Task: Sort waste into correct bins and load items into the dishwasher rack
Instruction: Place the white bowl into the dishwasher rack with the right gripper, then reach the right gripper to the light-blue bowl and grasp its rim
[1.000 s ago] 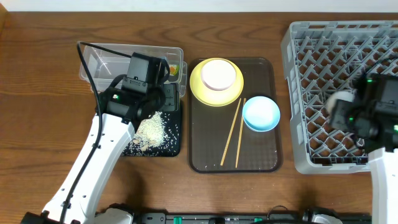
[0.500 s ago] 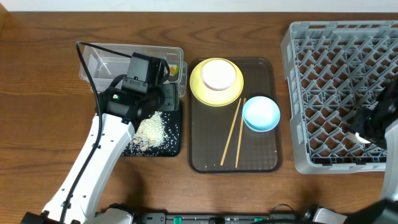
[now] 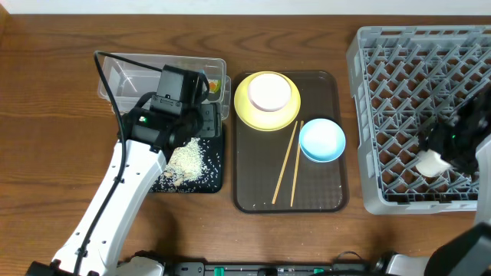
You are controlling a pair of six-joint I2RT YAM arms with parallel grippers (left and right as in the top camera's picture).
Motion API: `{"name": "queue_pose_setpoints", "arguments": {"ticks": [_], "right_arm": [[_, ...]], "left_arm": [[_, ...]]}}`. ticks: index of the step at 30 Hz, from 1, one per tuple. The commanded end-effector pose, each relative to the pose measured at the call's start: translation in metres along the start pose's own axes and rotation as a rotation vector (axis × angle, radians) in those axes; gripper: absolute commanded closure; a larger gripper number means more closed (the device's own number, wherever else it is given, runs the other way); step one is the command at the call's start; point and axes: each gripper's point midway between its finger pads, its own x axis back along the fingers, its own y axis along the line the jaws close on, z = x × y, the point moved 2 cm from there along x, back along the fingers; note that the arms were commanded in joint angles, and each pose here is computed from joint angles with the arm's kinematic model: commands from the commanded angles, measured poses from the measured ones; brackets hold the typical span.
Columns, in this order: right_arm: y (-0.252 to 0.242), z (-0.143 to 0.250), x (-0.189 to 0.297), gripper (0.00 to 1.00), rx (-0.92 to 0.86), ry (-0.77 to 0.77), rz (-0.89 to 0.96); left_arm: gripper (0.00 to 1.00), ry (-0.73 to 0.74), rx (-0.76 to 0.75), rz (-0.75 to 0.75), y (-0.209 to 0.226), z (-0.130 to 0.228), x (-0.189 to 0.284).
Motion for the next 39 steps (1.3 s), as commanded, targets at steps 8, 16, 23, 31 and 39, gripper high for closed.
{"name": "queue_pose_setpoints", "arguments": {"ticks": [8,16,23,31,39], "right_arm": [[0.120,-0.011,0.101,0.32,0.335,-0.299,-0.469],[0.192,0.026,0.061,0.35,0.625,-0.204,-0.367],[0.221,0.042,-0.005,0.40,0.687,-0.082,-0.242],[0.213,0.055,-0.070,0.53,0.641,0.070,-0.094],[0.209,0.066,-0.095,0.84,0.645,0.148,-0.065]], "left_arm": [[0.31,0.030,0.215,-0.198,0.046,0.011,0.009],[0.24,0.037,0.394,-0.258,0.083,0.013,0.015],[0.23,0.036,0.397,-0.259,0.084,0.013,0.015],[0.22,0.037,0.397,-0.259,0.084,0.013,0.015],[0.22,0.037,0.397,-0.259,0.084,0.013,0.015]]}}
